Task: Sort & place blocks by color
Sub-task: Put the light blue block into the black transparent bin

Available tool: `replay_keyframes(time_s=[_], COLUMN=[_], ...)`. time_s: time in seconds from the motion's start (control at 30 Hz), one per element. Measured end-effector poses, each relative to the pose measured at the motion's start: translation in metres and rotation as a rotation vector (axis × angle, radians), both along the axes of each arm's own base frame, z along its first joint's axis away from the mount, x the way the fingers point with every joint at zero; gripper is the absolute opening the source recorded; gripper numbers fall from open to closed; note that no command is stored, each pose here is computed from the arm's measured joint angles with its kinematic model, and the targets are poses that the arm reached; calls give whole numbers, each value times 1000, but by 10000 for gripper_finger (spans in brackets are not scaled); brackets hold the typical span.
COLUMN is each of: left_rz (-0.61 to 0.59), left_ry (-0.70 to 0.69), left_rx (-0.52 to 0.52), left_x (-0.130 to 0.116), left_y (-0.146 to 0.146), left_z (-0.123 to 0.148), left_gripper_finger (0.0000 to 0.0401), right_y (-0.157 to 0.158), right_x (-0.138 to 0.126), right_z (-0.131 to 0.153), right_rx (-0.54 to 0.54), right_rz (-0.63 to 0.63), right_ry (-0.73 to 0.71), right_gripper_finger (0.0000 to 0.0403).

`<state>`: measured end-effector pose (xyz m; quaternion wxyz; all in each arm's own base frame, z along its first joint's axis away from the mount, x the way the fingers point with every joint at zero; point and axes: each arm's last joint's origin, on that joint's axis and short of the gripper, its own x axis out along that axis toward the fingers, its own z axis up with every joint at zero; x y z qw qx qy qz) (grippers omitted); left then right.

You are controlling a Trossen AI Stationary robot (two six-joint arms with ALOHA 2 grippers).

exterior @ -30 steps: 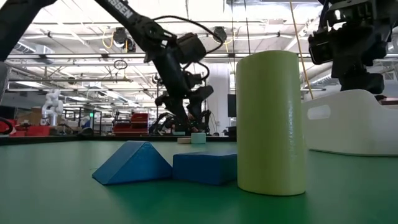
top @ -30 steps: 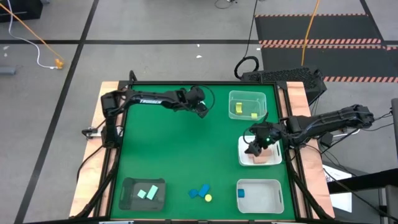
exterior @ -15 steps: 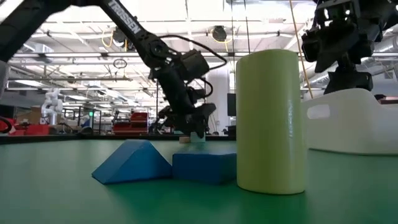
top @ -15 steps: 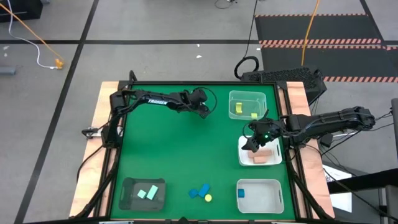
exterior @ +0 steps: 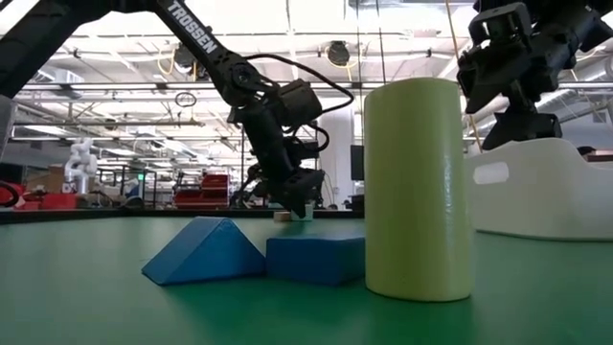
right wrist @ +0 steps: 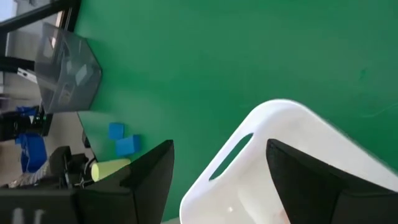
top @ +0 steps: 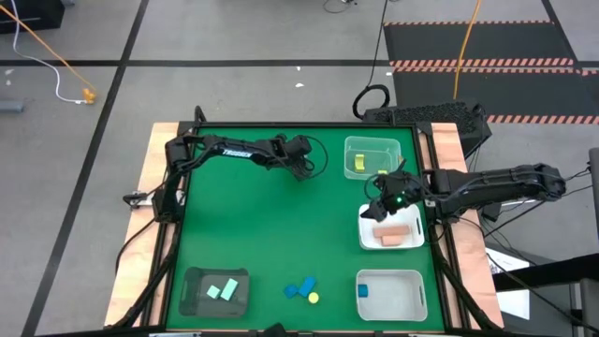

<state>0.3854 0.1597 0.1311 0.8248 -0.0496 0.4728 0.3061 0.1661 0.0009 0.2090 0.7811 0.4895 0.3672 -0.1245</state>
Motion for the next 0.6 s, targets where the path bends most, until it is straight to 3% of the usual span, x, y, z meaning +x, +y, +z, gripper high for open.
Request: replay_keyframes(time_s=[0.07,0.3,0.47,0.6], left_rz=[13,30,-22,-86], left_ry=[0,-52,-150,-227], left_rx=[-1,-45,-56,-30], left_x=[-1,-4,-3,1], left_y=[3,7,-6,-27], left_z=[0,8,40,67], left_gripper_finger=[128,128,128,128], right_y=[-2,-6,-9,-14], right_x=[0,0,2,8], right_z=[0,0,2,9], right_rx=[0,0,-4,-9], right_rz=[-10,-34,-51,-82], right_ry=[0,0,-28,-131], right_gripper_finger=[247,247,247,247])
